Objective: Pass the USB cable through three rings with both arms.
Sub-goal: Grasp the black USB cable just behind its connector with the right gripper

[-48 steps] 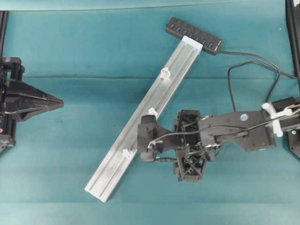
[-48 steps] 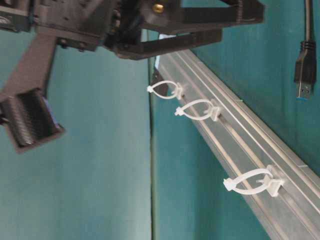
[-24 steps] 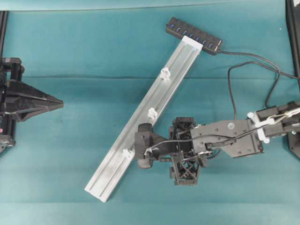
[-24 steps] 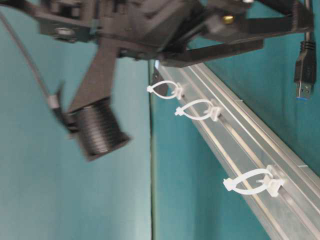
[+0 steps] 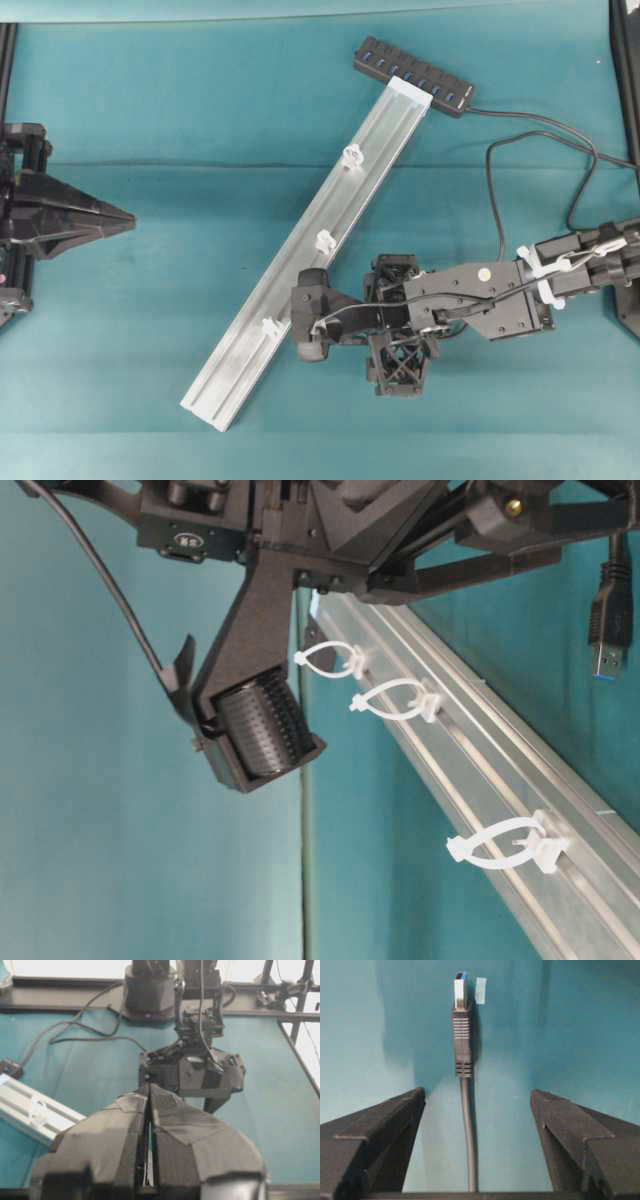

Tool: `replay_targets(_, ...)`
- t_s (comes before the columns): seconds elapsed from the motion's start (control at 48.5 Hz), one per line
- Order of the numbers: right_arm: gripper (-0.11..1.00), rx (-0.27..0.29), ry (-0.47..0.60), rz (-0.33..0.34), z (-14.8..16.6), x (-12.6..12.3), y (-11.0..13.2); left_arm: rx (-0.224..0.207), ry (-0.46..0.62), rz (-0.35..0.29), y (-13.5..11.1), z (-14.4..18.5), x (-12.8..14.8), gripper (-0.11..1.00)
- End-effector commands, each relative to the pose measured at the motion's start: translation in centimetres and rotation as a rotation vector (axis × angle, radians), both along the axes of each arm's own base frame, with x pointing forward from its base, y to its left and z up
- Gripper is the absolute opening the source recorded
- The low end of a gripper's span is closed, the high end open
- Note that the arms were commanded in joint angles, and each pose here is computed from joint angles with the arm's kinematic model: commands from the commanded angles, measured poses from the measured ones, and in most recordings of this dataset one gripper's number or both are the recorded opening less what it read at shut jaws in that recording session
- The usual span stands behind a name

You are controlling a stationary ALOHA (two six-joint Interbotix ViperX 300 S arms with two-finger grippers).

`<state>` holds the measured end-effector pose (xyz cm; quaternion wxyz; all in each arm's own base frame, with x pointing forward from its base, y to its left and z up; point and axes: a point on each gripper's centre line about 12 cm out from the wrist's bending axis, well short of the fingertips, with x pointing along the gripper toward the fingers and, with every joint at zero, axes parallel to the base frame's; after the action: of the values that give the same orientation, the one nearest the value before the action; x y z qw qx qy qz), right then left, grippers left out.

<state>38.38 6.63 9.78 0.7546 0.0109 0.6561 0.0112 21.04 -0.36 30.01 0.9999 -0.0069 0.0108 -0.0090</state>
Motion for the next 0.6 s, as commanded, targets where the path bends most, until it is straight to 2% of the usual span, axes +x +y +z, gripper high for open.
replay_targets(0.0, 0.84, 0.003, 0.005, 0.011, -0.31, -0.04, 0.52, 0.001, -0.025, 0.001, 0.02, 0.94, 0.17, -0.01)
replay_targets(0.103, 0.81, 0.002, 0.01, 0.016, -0.38, -0.13, 0.8, 0.001, -0.025, 0.001, 0.02, 0.94, 0.17, -0.01)
replay_targets(0.186, 0.74, 0.001, 0.014, 0.016, -0.5, -0.17, 0.86, 0.0, -0.025, 0.001, 0.03, 0.94, 0.17, -0.01)
replay_targets(0.475, 0.25, 0.0, 0.025, 0.0, -0.75, -0.15, 0.32, 0.001, -0.025, 0.002, 0.06, 0.94, 0.17, -0.01)
replay_targets(0.578, 0.15, -0.001, 0.028, 0.002, -0.87, -0.15, 0.26, 0.0, -0.025, 0.001, 0.03, 0.91, 0.14, -0.01)
